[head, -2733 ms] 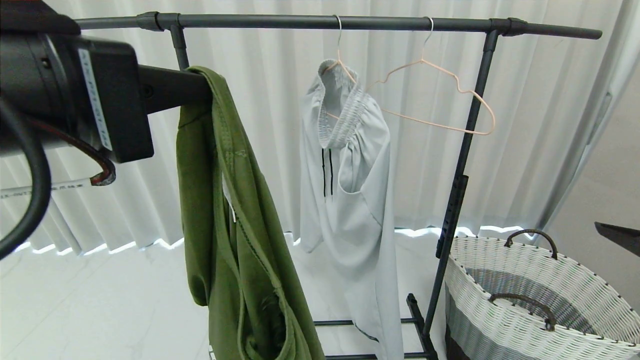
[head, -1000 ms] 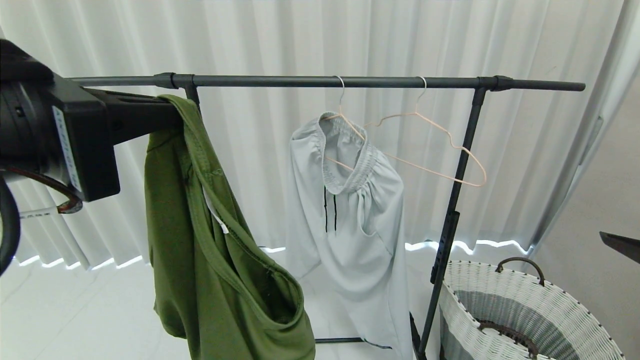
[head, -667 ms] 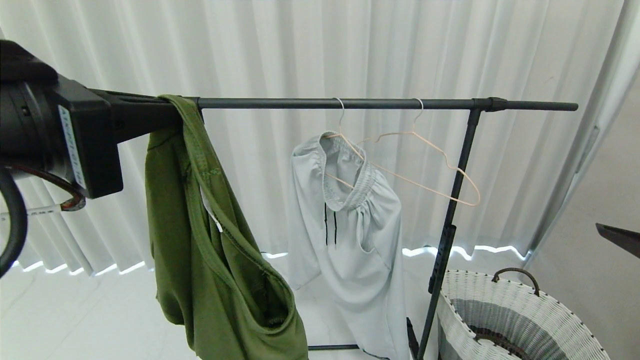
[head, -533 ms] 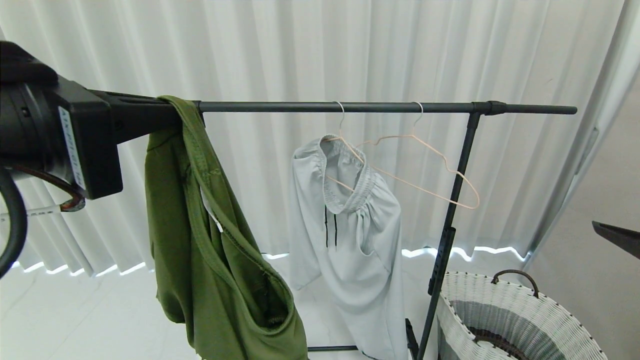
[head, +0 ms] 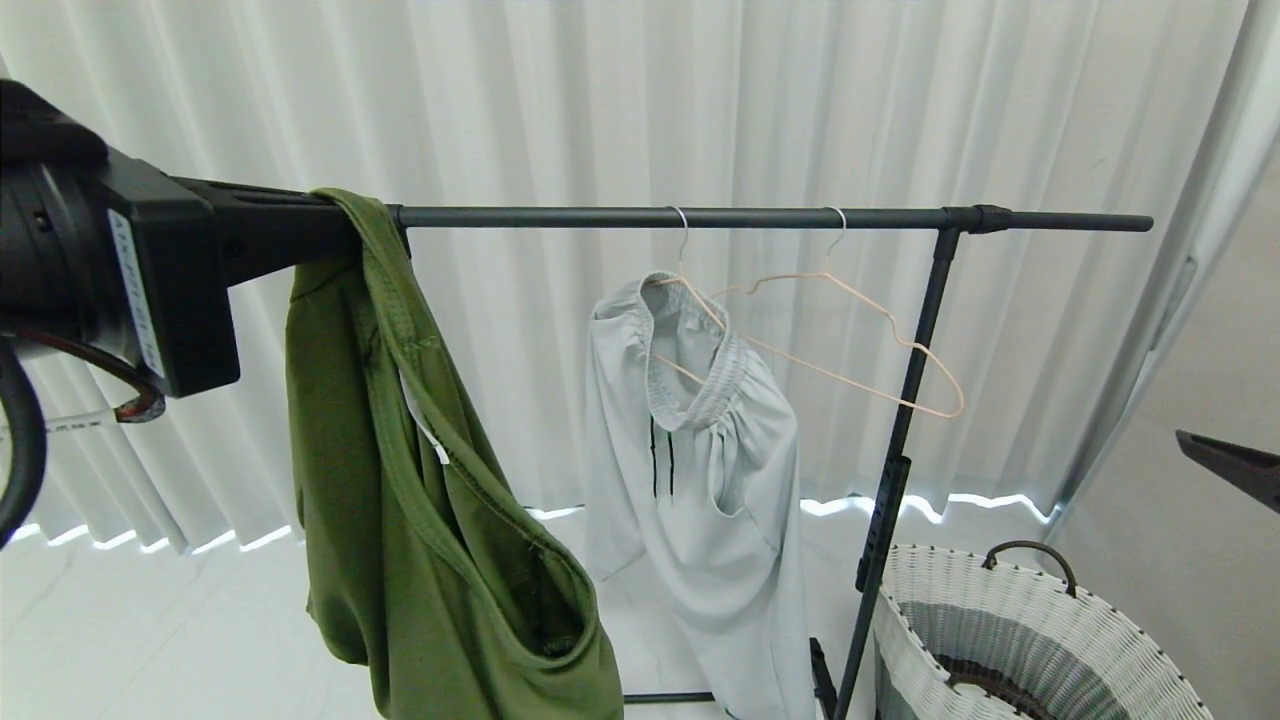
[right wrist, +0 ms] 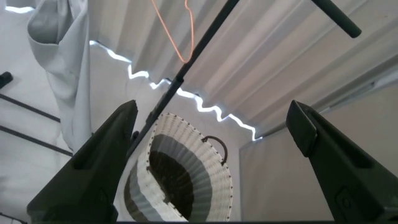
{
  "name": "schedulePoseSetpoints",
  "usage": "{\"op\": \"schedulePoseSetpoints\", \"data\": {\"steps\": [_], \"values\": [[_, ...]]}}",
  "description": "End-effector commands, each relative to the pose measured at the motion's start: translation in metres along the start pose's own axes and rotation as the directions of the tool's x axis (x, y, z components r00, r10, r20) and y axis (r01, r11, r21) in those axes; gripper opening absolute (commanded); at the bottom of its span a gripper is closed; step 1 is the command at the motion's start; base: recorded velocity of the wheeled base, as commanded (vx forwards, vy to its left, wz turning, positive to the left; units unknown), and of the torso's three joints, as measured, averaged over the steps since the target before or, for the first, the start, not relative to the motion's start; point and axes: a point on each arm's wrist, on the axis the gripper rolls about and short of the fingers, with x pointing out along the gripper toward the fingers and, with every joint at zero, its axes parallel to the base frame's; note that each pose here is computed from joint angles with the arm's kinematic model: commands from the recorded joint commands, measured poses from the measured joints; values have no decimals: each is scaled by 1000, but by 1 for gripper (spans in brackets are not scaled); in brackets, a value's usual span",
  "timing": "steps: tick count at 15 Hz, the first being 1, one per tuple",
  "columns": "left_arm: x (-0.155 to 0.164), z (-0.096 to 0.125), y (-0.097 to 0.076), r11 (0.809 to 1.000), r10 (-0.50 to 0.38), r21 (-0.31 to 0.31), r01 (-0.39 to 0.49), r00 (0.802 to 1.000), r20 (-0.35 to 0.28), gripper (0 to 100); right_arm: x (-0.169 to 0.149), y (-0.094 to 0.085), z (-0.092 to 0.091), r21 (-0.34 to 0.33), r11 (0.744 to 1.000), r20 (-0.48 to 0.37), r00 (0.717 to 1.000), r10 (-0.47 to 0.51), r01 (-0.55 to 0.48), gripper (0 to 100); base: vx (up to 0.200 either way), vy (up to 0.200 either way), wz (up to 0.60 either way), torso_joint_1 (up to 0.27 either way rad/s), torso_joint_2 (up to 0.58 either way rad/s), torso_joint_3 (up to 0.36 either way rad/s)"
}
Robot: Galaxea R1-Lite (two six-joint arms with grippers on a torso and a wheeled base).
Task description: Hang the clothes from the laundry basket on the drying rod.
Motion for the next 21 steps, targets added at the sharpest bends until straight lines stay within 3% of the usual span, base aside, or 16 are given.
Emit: {"op": "schedulePoseSetpoints", "data": {"steps": [1, 9, 21], "values": [[-2, 0, 1, 1000, 2, -2, -2, 1000, 6, 0, 1, 0, 0, 0, 1000, -1, 1000, 0, 0, 100, 0, 0, 0, 0, 0, 0], [-5, 0, 1, 1000, 4, -3, -4, 1000, 11, 0, 0, 0, 1, 1, 1000, 4, 1000, -3, 3, 100, 0, 0, 0, 0, 0, 0], [-3, -5, 1, 1000, 6, -3, -6, 1000, -8, 0, -1, 0, 0, 1, 1000, 3, 1000, -2, 2, 100, 200, 0, 0, 4, 1, 2]]}}
